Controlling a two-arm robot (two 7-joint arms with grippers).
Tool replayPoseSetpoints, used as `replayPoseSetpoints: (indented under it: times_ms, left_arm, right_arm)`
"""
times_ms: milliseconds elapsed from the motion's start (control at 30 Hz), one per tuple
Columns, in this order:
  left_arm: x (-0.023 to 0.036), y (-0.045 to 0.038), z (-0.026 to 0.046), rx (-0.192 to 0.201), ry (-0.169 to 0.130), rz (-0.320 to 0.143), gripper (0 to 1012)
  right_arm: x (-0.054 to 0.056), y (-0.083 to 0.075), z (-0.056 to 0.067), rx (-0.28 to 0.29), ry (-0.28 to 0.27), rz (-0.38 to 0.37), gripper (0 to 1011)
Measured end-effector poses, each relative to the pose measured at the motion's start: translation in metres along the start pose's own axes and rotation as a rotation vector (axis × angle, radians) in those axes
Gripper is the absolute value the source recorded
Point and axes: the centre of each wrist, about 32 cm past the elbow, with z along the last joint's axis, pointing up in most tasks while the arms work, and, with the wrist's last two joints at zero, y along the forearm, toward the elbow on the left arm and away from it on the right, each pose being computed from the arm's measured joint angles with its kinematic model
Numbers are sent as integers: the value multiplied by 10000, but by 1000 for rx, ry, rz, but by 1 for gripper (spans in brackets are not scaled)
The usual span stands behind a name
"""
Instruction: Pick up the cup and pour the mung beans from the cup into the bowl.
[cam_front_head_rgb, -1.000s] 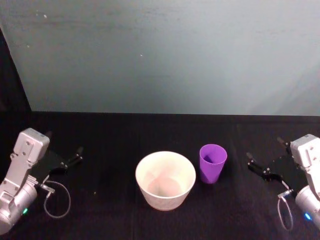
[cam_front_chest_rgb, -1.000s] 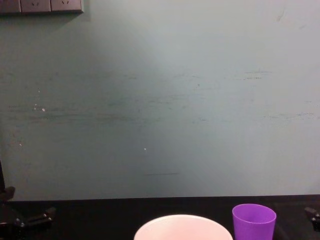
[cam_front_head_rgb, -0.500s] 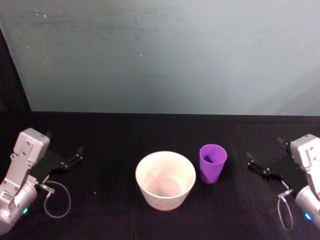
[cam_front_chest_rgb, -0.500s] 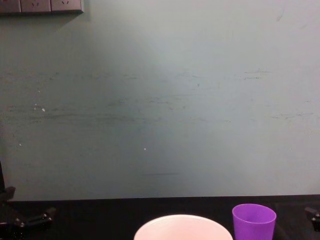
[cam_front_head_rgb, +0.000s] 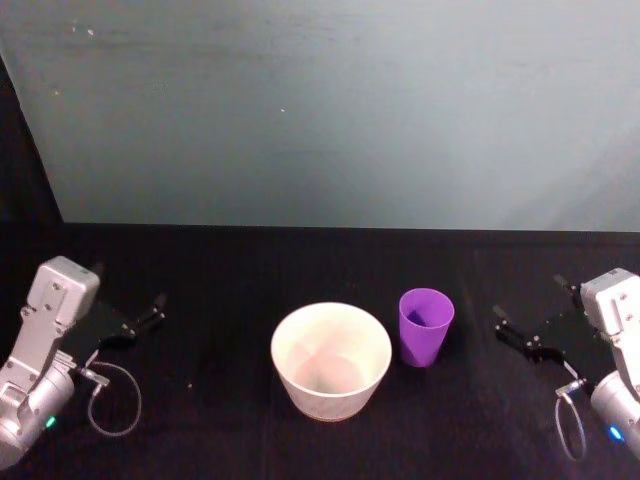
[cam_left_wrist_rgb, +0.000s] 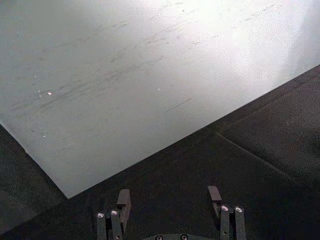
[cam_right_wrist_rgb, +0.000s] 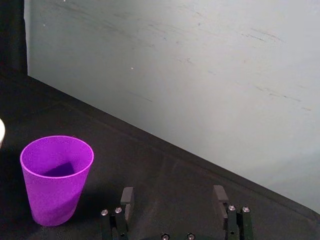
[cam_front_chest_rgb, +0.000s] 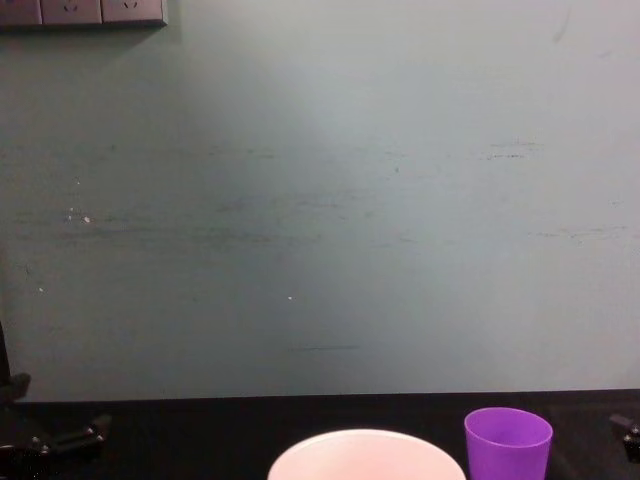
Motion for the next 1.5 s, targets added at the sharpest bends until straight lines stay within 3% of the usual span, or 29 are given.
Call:
replayPoseSetpoints:
  times_ms: [167, 333, 567, 700, 1033, 1367, 1500]
  left_arm:
    - [0, 0, 0, 0, 0, 0, 1000]
    - [0, 0, 0, 0, 0, 0, 1000]
    - [0, 0, 0, 0, 0, 0, 1000]
    - [0, 0, 0, 0, 0, 0, 1000]
    - [0, 0, 0, 0, 0, 0, 1000]
    - [0, 0, 0, 0, 0, 0, 1000]
    - [0, 0, 0, 0, 0, 0, 1000]
  right_arm:
    - [-7, -80, -38, 10, 17, -5, 1002]
    - [-32, -260, -84, 35, 66, 12, 1003]
    - [-118, -494, -162, 69, 189, 90, 1003]
    - [-184, -532, -201, 81, 251, 146, 1002]
    - [-349, -376, -227, 96, 312, 246, 1003]
    - [-372, -175, -201, 103, 315, 264, 1003]
    - [-394, -27, -204, 100, 322, 283, 1002]
